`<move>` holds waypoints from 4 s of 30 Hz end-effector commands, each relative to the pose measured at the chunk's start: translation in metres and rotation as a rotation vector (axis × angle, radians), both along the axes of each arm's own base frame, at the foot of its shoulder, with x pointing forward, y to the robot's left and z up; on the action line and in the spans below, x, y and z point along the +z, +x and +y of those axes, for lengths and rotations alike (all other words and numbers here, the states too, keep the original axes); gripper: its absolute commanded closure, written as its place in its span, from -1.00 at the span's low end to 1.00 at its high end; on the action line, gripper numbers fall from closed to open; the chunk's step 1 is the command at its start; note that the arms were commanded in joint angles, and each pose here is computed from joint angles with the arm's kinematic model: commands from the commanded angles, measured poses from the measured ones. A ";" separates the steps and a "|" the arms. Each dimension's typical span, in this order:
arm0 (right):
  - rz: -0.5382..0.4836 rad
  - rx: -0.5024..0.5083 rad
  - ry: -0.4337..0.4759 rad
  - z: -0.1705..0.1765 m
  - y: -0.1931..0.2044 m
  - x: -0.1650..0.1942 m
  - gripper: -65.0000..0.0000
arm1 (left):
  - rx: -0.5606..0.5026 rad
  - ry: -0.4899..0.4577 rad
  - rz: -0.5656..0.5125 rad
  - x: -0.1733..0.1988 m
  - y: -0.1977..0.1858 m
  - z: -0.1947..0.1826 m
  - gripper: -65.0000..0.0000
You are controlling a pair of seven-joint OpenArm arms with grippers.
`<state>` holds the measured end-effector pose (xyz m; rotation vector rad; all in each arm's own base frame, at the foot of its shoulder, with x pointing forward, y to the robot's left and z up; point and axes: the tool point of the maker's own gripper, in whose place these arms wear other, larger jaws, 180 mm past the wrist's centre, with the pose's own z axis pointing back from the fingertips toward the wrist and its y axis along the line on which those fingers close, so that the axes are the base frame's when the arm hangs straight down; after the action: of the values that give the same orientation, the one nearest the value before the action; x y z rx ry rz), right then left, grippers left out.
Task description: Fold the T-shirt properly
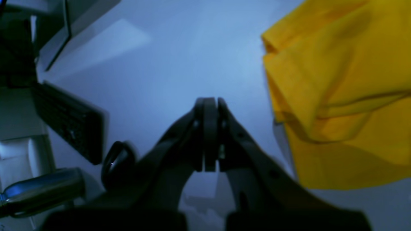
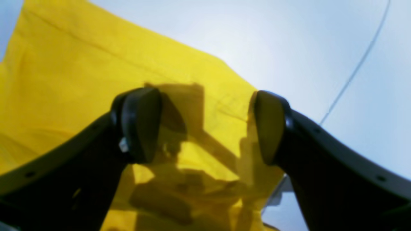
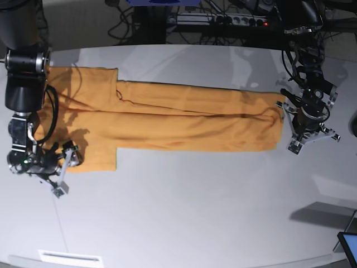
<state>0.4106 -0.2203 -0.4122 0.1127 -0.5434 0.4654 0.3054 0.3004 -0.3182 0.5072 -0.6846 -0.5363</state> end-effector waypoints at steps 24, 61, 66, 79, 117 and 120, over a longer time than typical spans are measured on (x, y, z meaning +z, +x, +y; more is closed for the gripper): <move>-0.061 0.027 -0.071 -0.007 -0.002 0.021 0.94 | -0.004 0.018 -0.027 0.009 0.006 0.004 1.00; -0.131 0.075 -0.285 -0.012 -0.056 0.067 0.94 | 0.007 -0.003 0.004 -0.004 0.005 0.007 1.00; -0.151 0.087 -0.318 -0.009 -0.064 0.078 0.94 | 0.007 -0.003 0.006 -0.005 0.005 0.007 1.00; -0.126 0.054 -0.355 -0.022 -0.100 0.076 0.94 | -0.043 -0.012 0.022 -0.012 0.009 -0.012 1.00; -0.017 0.100 -0.388 -0.015 -0.163 0.053 0.94 | -0.044 -0.017 0.021 -0.012 0.009 -0.013 1.00; -0.006 0.104 -0.385 -0.014 -0.167 0.050 0.92 | -0.044 -0.017 0.021 -0.012 0.009 -0.013 1.00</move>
<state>0.2377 -0.2304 -0.3712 -0.2042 -0.4232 0.6598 0.3062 0.2828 -0.3437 0.4437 -0.6428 -0.5813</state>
